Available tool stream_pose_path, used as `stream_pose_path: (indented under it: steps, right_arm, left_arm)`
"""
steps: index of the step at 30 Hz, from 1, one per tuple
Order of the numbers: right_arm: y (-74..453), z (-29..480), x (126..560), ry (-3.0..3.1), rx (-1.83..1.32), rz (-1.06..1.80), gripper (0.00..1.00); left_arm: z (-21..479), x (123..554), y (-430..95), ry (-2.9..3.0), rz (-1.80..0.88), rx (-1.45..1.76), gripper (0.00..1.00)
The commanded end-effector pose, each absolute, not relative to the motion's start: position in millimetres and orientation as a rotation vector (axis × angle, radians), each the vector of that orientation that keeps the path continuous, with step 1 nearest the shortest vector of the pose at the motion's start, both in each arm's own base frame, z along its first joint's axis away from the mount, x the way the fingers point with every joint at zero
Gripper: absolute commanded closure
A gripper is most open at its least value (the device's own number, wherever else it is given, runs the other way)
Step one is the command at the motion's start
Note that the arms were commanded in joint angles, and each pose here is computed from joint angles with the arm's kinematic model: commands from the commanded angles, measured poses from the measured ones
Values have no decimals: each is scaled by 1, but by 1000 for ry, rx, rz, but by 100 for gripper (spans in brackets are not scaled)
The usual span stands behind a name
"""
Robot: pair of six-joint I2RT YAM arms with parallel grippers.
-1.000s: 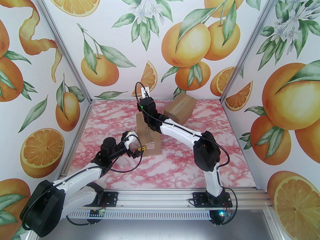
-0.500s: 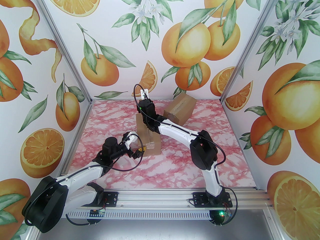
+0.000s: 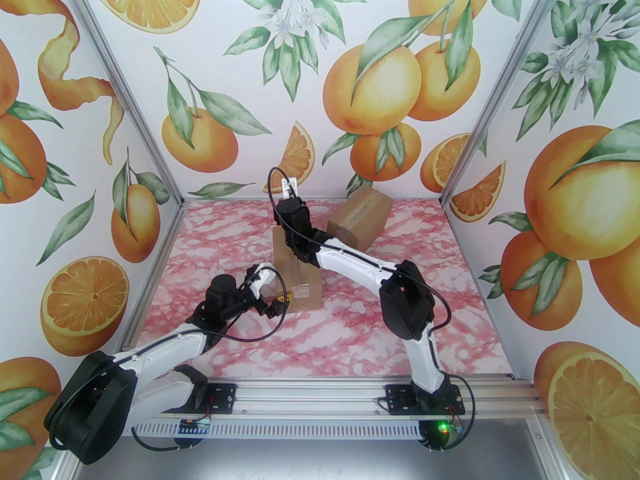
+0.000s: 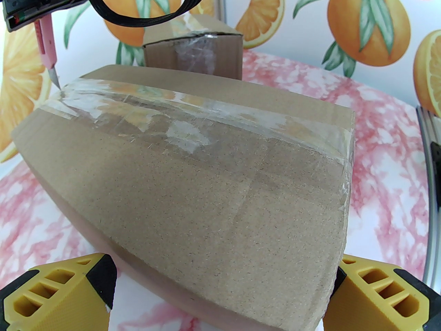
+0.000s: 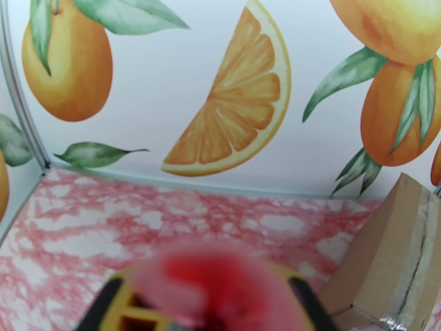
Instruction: Unpack the express box
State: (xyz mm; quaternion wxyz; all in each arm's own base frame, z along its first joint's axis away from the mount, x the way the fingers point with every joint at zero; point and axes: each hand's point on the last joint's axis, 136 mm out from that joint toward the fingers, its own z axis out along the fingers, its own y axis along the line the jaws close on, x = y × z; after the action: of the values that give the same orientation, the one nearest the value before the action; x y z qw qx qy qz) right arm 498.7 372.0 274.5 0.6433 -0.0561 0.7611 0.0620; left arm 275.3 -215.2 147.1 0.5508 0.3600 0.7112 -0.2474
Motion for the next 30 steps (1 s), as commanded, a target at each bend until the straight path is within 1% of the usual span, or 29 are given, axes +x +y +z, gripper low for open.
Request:
stream_pose_path:
  steps: [1,18,30]
  right_arm:
    - [369,282,492,1728,-104,129,100]
    - [370,274,481,1755,-118,138,100]
    - [371,271,466,1784,-128,138,100]
  left_arm:
    - [150,280,-212,1677,-564,813,0]
    - [148,284,-205,1711,-548,748,0]
    - [148,290,-201,1738,-541,640,0]
